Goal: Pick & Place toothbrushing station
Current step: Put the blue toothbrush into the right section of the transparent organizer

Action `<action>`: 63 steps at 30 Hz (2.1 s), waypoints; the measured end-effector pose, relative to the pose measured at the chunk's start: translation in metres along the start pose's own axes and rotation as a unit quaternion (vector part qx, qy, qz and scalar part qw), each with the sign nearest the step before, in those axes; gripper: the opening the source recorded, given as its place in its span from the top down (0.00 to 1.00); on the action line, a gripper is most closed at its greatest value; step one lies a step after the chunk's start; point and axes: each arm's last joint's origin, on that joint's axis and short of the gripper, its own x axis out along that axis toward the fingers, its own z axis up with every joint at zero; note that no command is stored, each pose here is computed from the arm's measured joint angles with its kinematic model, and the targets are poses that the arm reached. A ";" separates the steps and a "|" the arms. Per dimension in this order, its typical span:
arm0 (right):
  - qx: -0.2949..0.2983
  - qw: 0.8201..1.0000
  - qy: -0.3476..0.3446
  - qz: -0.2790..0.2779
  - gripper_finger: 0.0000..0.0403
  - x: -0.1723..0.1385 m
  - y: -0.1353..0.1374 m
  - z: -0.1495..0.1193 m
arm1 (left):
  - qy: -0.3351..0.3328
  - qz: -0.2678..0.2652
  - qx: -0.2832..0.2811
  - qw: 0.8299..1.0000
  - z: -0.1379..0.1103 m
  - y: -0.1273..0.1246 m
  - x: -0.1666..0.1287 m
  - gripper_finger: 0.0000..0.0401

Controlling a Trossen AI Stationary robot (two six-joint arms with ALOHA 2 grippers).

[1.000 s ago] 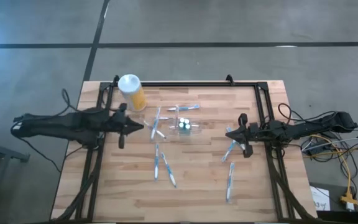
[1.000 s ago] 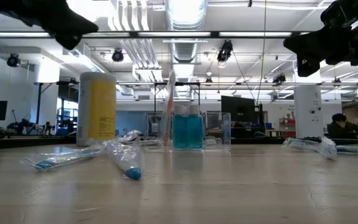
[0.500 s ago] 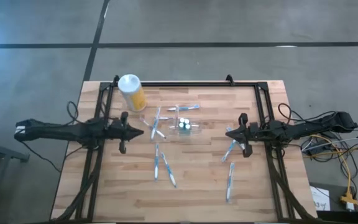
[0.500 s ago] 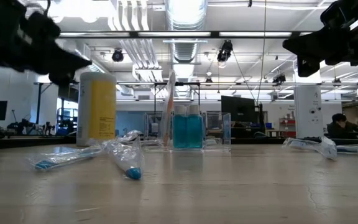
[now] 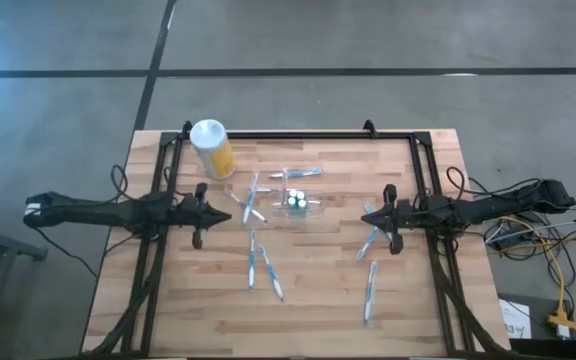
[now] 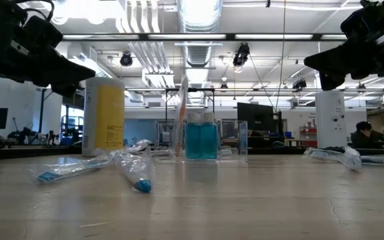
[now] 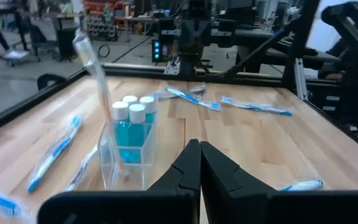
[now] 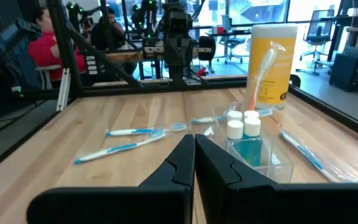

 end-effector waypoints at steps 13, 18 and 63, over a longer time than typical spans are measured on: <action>0.021 0.997 0.071 -0.008 0.98 0.004 0.002 0.015 | -0.004 -0.050 0.037 0.998 0.001 -0.003 -0.001 0.99; 0.004 0.975 0.221 -0.032 0.98 0.008 0.007 0.059 | -0.003 -0.050 0.031 0.998 0.001 -0.003 -0.001 0.98; -0.243 0.667 0.689 0.146 0.47 0.114 0.030 0.002 | 0.000 -0.072 0.008 0.997 0.000 -0.004 -0.001 0.98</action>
